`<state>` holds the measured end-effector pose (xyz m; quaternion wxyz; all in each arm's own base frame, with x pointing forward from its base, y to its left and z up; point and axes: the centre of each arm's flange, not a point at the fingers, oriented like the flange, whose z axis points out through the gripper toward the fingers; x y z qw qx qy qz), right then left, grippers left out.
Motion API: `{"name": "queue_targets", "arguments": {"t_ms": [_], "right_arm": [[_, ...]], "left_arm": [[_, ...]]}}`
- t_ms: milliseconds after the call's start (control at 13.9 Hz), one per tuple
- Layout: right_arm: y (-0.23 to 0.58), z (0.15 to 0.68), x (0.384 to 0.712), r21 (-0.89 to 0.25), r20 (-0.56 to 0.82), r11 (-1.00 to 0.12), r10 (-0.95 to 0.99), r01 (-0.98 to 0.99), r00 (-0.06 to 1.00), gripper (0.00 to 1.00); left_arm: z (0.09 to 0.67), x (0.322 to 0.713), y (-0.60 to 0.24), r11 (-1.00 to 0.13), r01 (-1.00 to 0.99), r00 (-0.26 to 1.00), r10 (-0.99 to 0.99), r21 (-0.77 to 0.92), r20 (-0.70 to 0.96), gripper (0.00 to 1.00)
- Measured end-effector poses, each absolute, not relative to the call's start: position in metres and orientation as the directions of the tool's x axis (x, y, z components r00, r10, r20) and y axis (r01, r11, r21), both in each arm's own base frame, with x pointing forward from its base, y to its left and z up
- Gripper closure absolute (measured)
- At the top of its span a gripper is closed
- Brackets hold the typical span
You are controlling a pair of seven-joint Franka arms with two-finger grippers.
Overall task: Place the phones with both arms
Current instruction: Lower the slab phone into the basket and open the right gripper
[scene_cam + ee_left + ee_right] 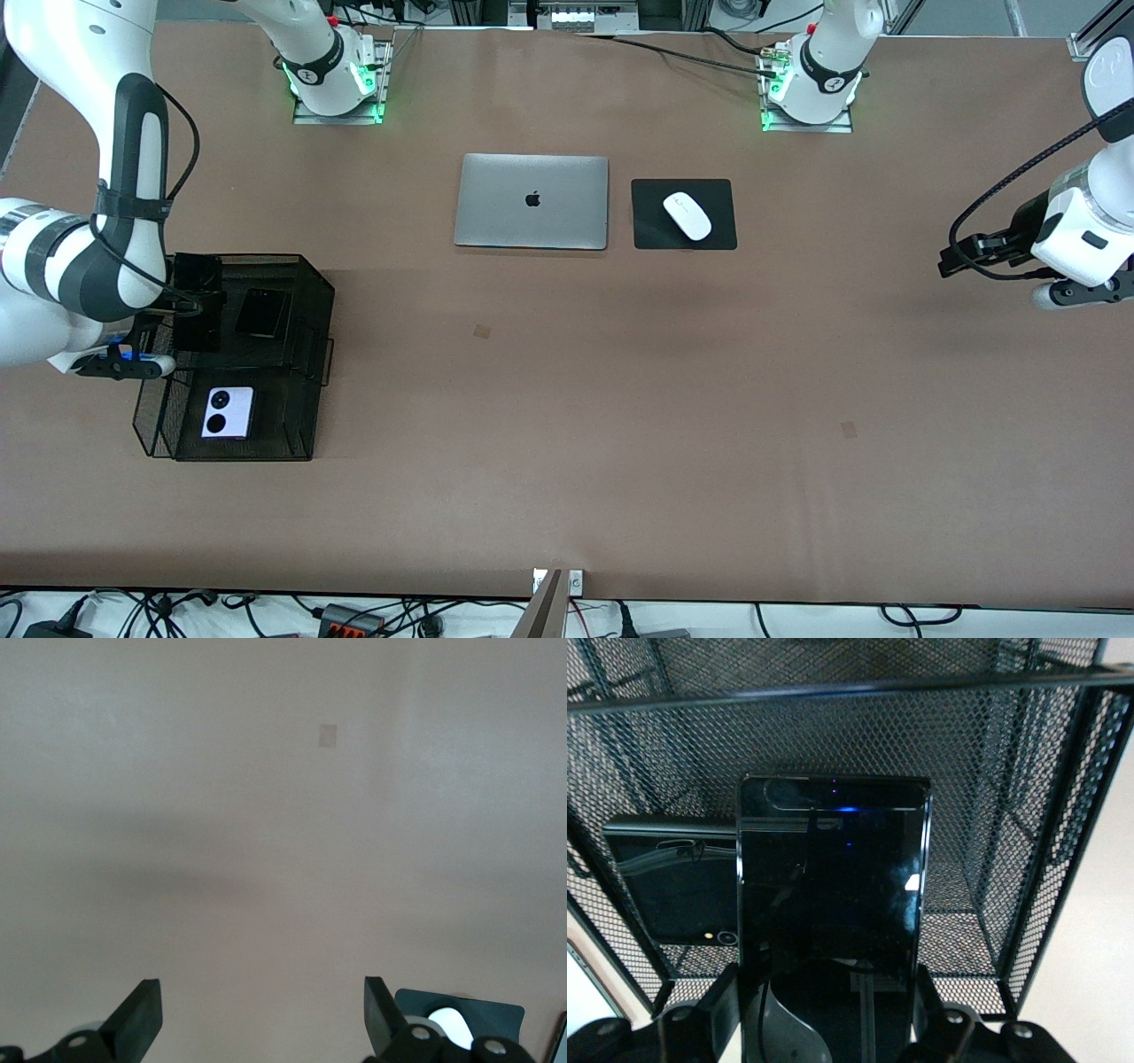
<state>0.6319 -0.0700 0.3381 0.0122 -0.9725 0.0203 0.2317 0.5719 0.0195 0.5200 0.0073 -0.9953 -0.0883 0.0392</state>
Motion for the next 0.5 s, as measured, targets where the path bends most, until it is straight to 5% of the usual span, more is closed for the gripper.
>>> {"name": "queue_targets", "arguments": {"t_ms": [502], "right_arm": [[-0.089, 0.320, 0.635, 0.013, -0.408, -0.998, -0.055, -0.054, 0.911, 0.22]], "left_arm": [[0.514, 0.564, 0.017, -0.984, 0.180, 0.981, 0.180, -0.003, -0.078, 0.00]]}}
